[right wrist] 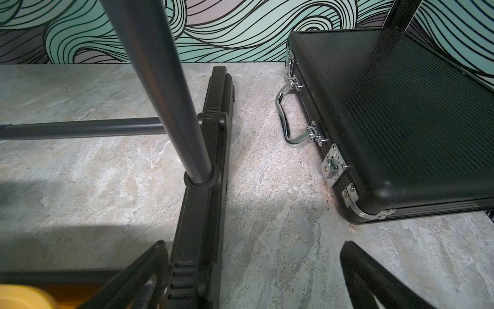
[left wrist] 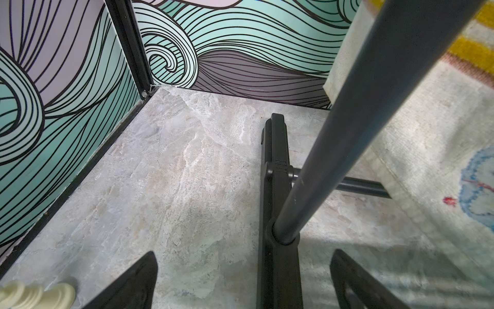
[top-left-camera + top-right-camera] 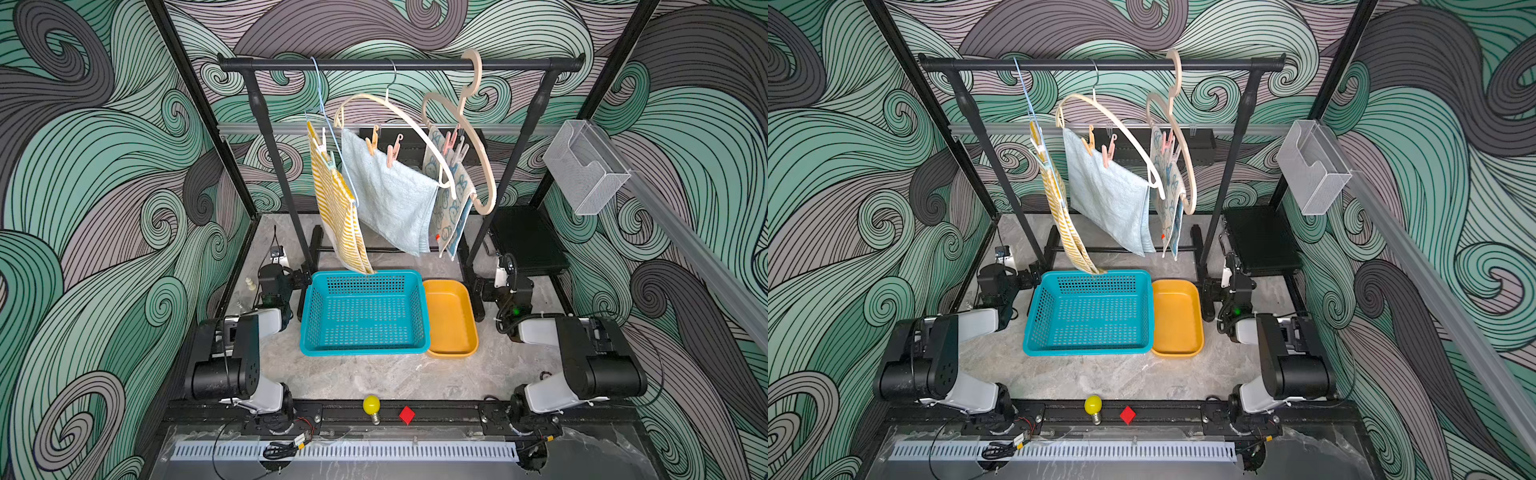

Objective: Remove the clothespins securing towels to the hanger
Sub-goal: Pick up the hanger from the clothesline.

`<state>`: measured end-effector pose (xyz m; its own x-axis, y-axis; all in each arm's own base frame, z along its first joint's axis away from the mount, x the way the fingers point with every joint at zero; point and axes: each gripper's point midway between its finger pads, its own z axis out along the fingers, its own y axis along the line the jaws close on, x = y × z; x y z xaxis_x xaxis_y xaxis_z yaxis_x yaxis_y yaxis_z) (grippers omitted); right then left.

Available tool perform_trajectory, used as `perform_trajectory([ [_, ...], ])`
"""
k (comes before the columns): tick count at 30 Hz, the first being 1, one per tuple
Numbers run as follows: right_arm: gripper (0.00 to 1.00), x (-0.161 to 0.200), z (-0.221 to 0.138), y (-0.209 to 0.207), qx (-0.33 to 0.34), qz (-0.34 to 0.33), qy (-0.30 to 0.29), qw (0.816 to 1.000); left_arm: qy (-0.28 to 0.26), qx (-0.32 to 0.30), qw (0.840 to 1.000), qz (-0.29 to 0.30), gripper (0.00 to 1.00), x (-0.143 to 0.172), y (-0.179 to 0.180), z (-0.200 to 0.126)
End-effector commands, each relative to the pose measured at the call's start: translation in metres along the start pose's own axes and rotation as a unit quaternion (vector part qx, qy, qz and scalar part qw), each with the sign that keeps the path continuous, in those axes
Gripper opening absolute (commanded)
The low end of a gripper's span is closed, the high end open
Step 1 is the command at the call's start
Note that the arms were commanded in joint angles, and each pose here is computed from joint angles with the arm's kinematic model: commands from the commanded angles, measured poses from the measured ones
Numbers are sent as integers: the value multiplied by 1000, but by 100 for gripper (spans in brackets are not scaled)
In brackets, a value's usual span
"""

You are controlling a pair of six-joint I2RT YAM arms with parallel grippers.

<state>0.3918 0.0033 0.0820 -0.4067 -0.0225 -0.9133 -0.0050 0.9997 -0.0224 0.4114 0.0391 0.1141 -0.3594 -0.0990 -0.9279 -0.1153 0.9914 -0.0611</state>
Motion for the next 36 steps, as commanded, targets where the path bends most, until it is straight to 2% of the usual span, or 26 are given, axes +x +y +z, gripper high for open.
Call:
perform_trajectory([
  [1, 99, -11, 3, -3, 6, -6, -16, 1000, 58, 5, 998, 15, 99, 33, -4, 2],
  [25, 99, -11, 3, -2, 6, -6, -15, 1000, 59, 4, 998, 14, 99, 32, -3, 2],
  [26, 99, -11, 3, -3, 6, -6, -16, 1000, 59, 4, 998, 15, 94, 33, -3, 2],
  [29, 99, -18, 0, -6, 18, -1, -26, 999, 55, 4, 998, 16, 68, 32, -3, 1],
  [31, 98, -28, -6, -18, 53, 14, 6, 999, 51, -8, 998, 28, 57, 32, -5, -1],
  [33, 90, -39, -16, -24, 68, 24, 53, 996, 39, -29, 998, 35, 51, 30, -3, -4],
  [34, 86, -51, -22, -22, 63, 21, 57, 996, 36, -43, 998, 34, 50, 29, 0, -6],
  [36, 86, -66, -34, -17, 47, 23, 48, 997, 38, -50, 998, 31, 49, 28, 1, -6],
])
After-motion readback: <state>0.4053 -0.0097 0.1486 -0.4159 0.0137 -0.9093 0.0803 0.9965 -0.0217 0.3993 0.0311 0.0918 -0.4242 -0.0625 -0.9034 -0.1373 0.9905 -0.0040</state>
